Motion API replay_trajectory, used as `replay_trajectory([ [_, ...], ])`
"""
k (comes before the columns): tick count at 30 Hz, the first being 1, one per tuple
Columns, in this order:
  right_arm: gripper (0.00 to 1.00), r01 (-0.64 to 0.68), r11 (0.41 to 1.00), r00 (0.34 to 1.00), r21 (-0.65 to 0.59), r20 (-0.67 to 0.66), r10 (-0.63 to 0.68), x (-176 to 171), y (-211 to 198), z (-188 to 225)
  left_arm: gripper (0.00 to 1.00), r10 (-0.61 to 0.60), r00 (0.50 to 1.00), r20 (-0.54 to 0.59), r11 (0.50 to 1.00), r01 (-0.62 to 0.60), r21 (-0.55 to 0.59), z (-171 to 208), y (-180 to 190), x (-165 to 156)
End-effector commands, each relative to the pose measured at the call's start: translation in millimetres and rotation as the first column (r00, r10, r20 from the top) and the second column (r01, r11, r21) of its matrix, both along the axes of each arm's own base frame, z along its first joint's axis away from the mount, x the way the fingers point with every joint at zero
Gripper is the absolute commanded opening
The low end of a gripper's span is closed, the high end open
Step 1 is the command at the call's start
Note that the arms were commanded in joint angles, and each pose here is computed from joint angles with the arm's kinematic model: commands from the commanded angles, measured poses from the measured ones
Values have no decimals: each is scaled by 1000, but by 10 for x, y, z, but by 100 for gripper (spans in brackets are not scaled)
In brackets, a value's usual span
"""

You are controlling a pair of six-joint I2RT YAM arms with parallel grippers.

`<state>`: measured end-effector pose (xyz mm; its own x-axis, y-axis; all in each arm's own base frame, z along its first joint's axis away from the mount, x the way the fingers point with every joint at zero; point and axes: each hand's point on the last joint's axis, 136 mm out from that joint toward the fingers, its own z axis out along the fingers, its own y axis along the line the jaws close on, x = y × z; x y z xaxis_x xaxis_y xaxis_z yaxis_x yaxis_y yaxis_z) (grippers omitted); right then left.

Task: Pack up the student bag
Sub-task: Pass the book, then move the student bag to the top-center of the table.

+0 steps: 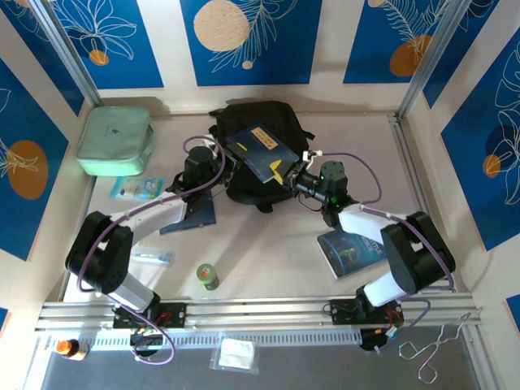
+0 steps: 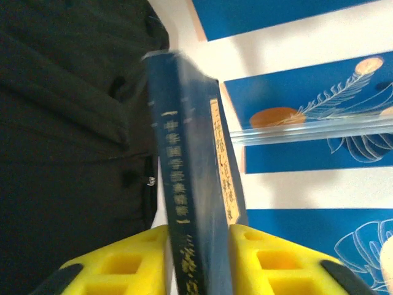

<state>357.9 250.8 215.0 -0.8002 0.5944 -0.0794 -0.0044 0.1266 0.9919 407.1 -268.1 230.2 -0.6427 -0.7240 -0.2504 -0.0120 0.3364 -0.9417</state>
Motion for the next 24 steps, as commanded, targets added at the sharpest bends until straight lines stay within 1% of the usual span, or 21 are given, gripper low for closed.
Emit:
replay_trajectory([
  [1,4,53,978,998,-201,56,-43,-53,-165,-39,43,-111,991,68,969,93,230,71,-23,-80],
  [3,4,92,944,994,-318,89,-67,-101,-304,-82,52,-169,985,20,919,151,363,-157,-53,-154],
  [4,4,107,924,992,-367,95,-77,-121,-390,-108,55,-212,977,15,891,186,414,-259,-94,-185],
  [6,4,120,896,992,-427,90,-90,-150,-549,-149,60,-276,961,-28,837,254,484,-476,-156,-238],
  [8,4,129,882,991,-453,86,-101,-177,-692,-166,61,-356,933,-54,775,327,541,-626,-253,-269],
  [10,4,134,875,991,-465,80,-110,-195,-830,-161,62,-415,905,-92,700,382,603,-774,-334,-280],
  [14,4,158,853,987,-497,63,-146,-223,-1071,-181,62,-490,857,-161,552,448,703,-1000,-478,-254],
  [15,5,166,850,986,-501,65,-154,-226,-1120,-166,62,-498,848,-181,520,459,721,-1063,-510,-248],
  [17,5,182,842,983,-508,59,-176,-231,-1218,-170,62,-522,825,-216,472,490,733,-1184,-597,-265],
  [20,5,203,831,976,-519,42,-212,-230,-1363,-193,61,-557,787,-267,419,544,727,-1376,-750,-363],
  [24,5,224,819,968,-528,23,-250,-220,-1531,-223,61,-609,722,-329,358,620,699,-1609,-986,-619],
])
